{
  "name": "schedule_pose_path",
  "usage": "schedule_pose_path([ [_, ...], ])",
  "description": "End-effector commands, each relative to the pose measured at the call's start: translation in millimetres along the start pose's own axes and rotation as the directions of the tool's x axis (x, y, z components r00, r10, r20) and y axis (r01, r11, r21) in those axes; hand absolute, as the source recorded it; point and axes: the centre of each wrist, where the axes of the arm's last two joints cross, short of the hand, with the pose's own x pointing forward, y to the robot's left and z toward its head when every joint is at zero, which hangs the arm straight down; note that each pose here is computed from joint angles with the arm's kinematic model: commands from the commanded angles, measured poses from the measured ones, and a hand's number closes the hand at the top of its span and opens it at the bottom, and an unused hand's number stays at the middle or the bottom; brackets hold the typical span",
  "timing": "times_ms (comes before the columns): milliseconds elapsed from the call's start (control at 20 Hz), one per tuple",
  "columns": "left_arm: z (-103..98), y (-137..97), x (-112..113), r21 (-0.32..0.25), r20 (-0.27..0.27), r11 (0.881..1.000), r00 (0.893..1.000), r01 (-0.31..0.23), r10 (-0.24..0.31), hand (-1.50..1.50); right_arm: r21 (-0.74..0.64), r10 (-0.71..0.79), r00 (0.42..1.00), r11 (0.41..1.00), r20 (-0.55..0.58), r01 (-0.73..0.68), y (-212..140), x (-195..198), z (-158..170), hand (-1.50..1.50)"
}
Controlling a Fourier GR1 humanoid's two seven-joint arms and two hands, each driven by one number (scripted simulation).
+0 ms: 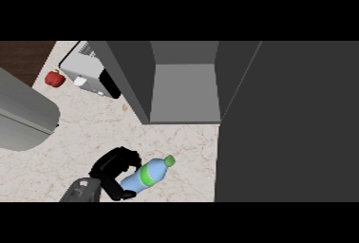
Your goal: Pick up the bottled water, place it into the cabinet and close the cabinet
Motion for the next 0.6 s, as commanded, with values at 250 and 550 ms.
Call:
schedule_pose_path([
  [250,37,21,0,0.485,0.480,0.835,0.877,-0.258,-0.008,1.50,-0.013,0.003,1.000,1.000,-0.015,-0.004,-5,-7,3,-1.50],
  [550,30,25,6,0.472,0.543,0.818,0.839,-0.329,0.024,1.50,0.002,0.005,1.000,1.000,-0.017,-0.005,10,-6,2,-1.50],
])
